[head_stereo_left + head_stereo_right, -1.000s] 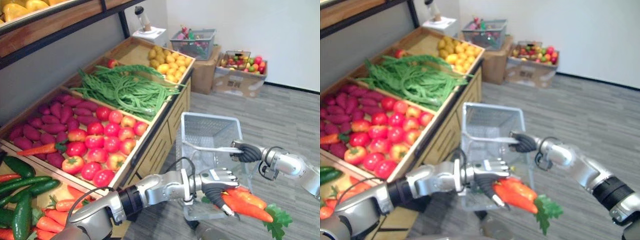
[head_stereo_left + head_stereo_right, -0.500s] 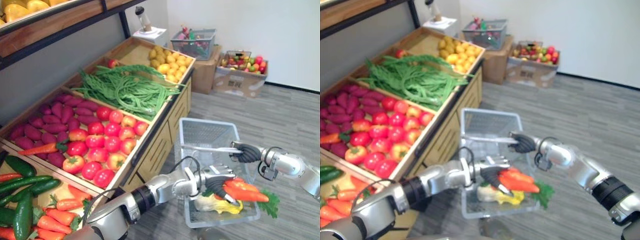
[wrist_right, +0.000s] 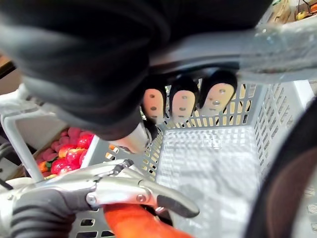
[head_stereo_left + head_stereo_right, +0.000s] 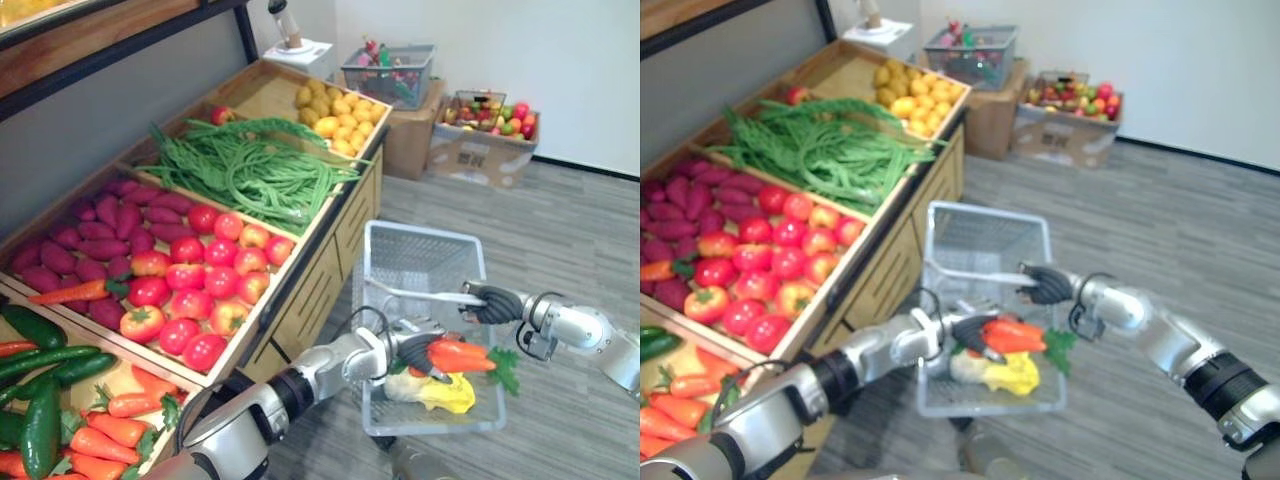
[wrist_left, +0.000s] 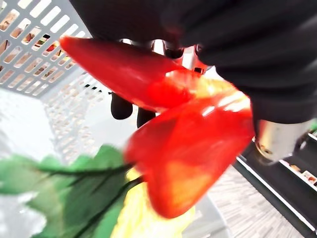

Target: Pick vegetable in the basket

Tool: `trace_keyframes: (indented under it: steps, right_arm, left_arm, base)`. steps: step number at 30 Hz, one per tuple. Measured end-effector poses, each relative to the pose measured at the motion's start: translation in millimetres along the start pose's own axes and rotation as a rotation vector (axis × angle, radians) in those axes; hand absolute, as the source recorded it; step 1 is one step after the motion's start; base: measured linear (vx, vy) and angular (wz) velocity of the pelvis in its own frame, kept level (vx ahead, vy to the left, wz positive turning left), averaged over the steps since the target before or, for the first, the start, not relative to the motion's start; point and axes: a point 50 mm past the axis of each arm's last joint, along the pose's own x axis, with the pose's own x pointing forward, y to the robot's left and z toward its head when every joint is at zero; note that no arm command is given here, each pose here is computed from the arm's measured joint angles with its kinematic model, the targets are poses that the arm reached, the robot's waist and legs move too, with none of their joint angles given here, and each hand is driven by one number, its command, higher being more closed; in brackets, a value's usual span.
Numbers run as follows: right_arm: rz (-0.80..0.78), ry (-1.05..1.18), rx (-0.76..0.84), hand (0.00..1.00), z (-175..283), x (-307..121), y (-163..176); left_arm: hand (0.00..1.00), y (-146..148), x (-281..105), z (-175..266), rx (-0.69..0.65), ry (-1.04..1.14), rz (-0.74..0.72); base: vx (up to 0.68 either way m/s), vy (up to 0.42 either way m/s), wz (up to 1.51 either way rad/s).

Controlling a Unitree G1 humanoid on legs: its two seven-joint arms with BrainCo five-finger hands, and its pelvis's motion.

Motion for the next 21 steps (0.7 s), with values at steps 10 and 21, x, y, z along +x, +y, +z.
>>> trace_keyframes:
  steps: [10,21]
  right_arm:
    - [0.004,-0.011,0.028,1.0,1,0,-2]
    - [-0.101,0.023,0.06,1.0,-5,-14,-5]
  left_arm:
    - [0.0,2,1,-10,0.045,0.047,-0.022]
    - [0.0,30,12,37,0.098,-0.165,0.088]
  base:
    - [-0.01,-0.006,0.0]
    - [-0.03,-0.03,0.14]
